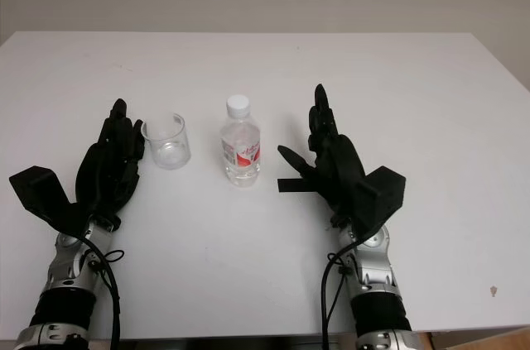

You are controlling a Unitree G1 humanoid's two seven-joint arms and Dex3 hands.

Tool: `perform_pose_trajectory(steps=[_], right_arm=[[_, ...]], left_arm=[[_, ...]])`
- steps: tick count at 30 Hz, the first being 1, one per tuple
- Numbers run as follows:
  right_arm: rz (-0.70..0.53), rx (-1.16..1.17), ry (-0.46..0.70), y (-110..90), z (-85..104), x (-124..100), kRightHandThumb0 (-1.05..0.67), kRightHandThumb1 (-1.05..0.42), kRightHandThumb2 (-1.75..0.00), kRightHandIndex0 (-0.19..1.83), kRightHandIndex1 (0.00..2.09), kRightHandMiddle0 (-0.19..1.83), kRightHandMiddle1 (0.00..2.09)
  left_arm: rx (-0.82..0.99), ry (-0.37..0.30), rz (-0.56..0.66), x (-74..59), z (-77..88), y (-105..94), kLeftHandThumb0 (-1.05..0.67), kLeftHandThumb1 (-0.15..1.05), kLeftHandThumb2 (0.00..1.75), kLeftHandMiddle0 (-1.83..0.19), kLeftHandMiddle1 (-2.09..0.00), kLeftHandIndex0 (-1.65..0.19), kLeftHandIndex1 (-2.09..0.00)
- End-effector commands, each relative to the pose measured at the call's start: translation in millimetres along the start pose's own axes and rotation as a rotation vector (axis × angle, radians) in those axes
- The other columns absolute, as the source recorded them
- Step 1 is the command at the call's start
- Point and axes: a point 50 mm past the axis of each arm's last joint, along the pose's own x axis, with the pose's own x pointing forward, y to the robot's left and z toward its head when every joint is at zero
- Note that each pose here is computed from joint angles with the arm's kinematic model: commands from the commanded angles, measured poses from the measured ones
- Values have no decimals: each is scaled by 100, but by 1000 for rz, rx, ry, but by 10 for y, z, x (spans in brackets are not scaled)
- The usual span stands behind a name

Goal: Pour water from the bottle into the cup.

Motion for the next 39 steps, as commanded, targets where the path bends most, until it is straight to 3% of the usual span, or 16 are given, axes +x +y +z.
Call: perform_pose_trajectory(steps=[1, 7, 14, 34, 39], right_arm=[[39, -29, -28, 42, 112, 150, -105, -93, -5, -19, 0, -19, 0], [108, -54, -11, 221, 121, 379, -105, -91, -5, -19, 0, -19, 0], [148, -43, -23, 413, 110, 493, -105, -92, -5, -19, 0, -19, 0], [249, -24, -1, 592, 35, 461, -104, -91, -5, -19, 0, -19, 0], [219, 4, 3, 629, 17, 456, -94, -88, -5, -19, 0, -19, 0]], left_arm=[[-6, 10, -5, -10, -47, -20, -73, 105, 47, 16, -5, 17, -5], [-15, 3, -1, -11, -43, -26, -72, 105, 47, 16, -5, 17, -5], [-8, 4, 1, -18, -43, -30, -72, 105, 46, 17, -5, 18, -5], [-16, 5, 25, -46, -60, -32, -73, 105, 43, 14, -6, 17, -5], [-12, 4, 27, -67, -64, -23, -73, 105, 44, 14, -6, 17, -5]])
